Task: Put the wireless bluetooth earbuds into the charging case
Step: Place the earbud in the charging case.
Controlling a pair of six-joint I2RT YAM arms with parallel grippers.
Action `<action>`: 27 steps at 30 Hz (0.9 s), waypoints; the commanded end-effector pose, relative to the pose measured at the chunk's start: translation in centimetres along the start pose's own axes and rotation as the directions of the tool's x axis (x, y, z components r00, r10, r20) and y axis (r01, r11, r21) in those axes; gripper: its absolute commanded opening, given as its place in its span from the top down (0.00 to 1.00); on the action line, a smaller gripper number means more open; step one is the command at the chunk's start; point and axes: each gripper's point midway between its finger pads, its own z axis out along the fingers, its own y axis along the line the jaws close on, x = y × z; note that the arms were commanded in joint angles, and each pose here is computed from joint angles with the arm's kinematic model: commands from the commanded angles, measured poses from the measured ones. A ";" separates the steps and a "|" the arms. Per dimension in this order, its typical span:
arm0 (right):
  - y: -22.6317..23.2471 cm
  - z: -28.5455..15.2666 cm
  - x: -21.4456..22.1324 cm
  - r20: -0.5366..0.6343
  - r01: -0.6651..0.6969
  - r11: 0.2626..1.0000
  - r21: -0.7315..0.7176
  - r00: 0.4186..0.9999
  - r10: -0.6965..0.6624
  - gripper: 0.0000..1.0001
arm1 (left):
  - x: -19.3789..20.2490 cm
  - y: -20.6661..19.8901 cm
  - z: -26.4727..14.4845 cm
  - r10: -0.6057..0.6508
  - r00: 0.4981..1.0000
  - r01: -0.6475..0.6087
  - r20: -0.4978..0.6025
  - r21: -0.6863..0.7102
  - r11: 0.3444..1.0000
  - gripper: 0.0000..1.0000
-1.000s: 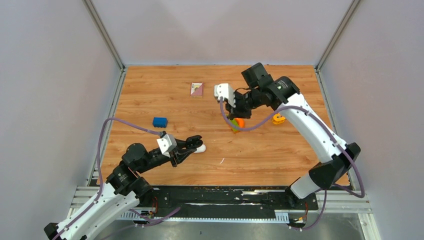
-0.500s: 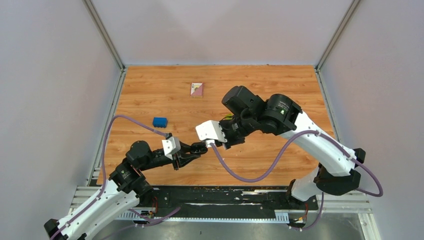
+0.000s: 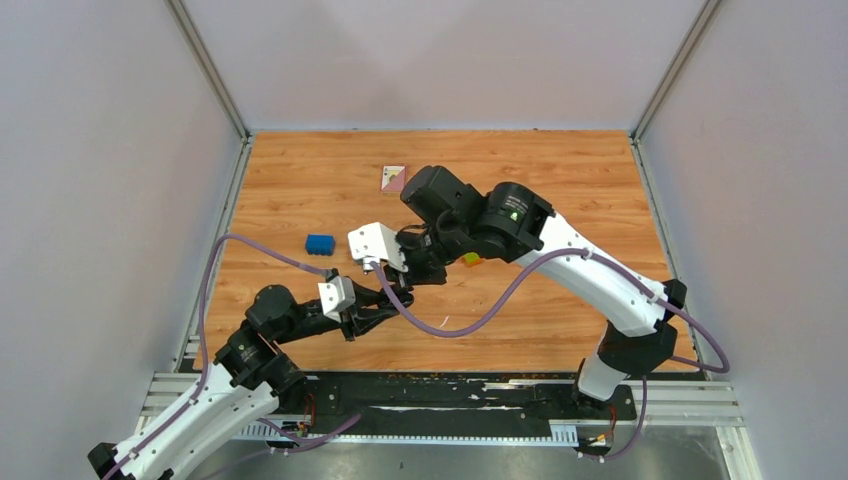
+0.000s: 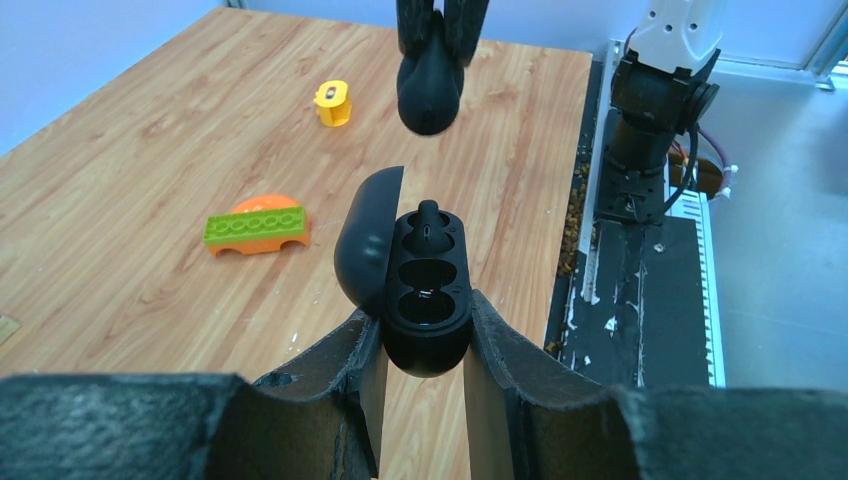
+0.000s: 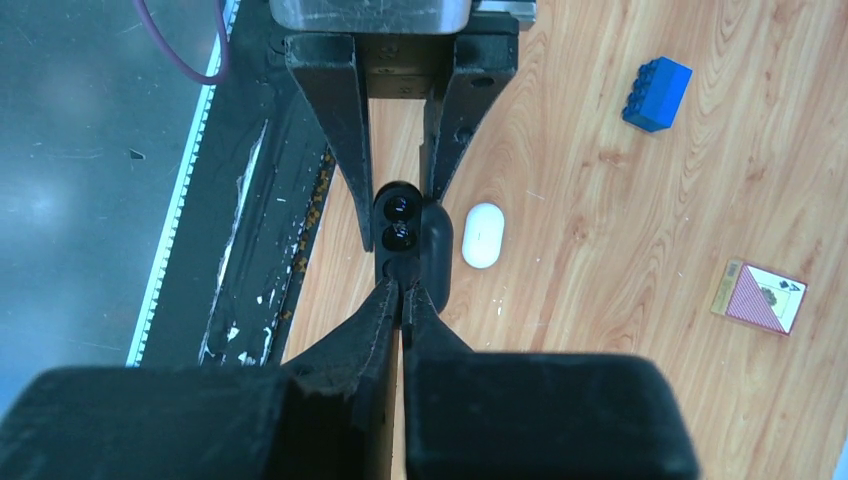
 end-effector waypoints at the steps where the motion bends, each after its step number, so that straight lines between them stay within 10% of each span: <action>1: 0.2 0.2 -2.7 0.081 0.010 1.000 -0.005 0.997 -0.009 1.00 | -1.3 0.0 -0.1 0.041 0.998 -0.041 0.051 0.002 0.999 1.00; 27: 0.2 3.7 -1.6 -0.001 0.047 0.999 -0.025 0.999 -0.047 1.00 | -2.7 -0.2 -0.5 0.048 0.992 -0.047 0.121 -0.009 0.999 1.00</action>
